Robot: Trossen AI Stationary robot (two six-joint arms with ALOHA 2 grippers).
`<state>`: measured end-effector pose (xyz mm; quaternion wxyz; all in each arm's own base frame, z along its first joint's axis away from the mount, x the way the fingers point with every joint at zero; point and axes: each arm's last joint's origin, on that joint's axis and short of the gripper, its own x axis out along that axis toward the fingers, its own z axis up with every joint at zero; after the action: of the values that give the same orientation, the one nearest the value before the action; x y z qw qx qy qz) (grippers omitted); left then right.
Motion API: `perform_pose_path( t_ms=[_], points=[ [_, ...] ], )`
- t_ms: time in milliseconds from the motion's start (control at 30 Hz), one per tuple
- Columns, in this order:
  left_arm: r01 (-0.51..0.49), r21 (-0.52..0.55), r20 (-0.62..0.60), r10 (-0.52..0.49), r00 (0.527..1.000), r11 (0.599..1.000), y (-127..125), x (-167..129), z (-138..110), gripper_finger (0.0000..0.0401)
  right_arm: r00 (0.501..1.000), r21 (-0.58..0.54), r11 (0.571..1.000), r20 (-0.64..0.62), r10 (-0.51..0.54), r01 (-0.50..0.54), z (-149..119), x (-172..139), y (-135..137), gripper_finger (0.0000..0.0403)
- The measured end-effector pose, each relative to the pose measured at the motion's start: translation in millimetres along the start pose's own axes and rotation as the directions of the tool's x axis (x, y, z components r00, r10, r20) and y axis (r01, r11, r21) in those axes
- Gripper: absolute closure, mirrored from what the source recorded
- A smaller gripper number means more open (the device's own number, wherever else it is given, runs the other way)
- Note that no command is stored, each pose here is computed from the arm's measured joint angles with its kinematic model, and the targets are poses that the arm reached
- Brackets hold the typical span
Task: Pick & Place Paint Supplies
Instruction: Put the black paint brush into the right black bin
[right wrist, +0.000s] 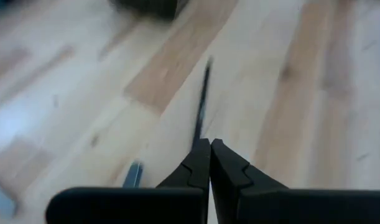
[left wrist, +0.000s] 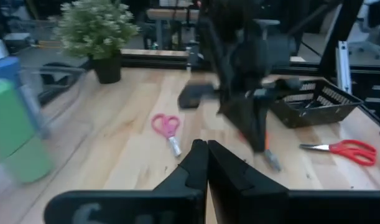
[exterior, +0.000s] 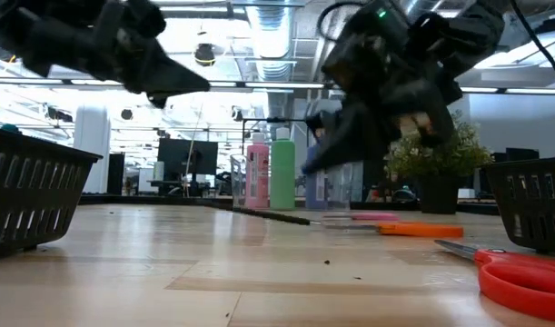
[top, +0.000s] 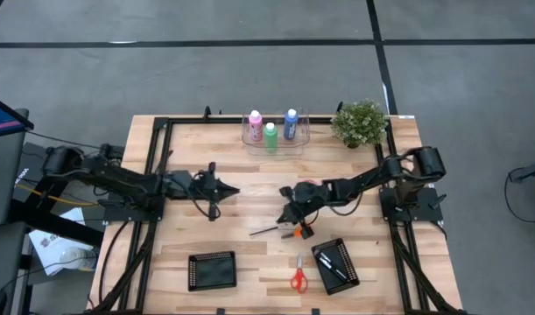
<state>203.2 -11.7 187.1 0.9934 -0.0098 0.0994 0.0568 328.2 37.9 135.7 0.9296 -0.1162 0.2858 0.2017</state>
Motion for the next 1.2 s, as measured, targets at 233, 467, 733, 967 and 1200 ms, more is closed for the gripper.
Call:
perform_pose_path(
  t_ms=[233, 467, 733, 967, 1200],
  points=[
    [-0.022, -0.039, 0.04, 0.023, 0.999, 0.999, 5, -16, -5, 0.0401, 0.983, 0.038, 0.998, 0.171, -0.065, 0.059, 3, -29, -1, 0.0403],
    [-0.004, -0.046, 0.035, 0.006, 0.999, 0.999, 4, -11, -7, 0.0401, 0.989, 0.158, 0.987, 0.149, 0.016, -0.04, 12, -25, -2, 0.0403],
    [-0.034, -0.047, 0.005, 0.034, 0.999, 0.998, 9, -6, -12, 0.0401, 0.962, 0.182, 0.982, -0.258, 0.087, -0.04, 28, 24, -17, 0.0352],
    [-0.039, -0.046, -0.005, 0.039, 0.999, 0.998, 10, -5, -13, 0.0401, 0.877, 0.206, 0.976, -0.456, 0.154, -0.064, 28, 60, -23, 0.0252],
    [-0.039, -0.046, -0.005, 0.039, 0.999, 0.998, 10, -5, -13, 0.0401, 0.81, 0.127, 0.992, -0.579, 0.096, -0.027, 20, 78, -8, 0.026]
  ],
)
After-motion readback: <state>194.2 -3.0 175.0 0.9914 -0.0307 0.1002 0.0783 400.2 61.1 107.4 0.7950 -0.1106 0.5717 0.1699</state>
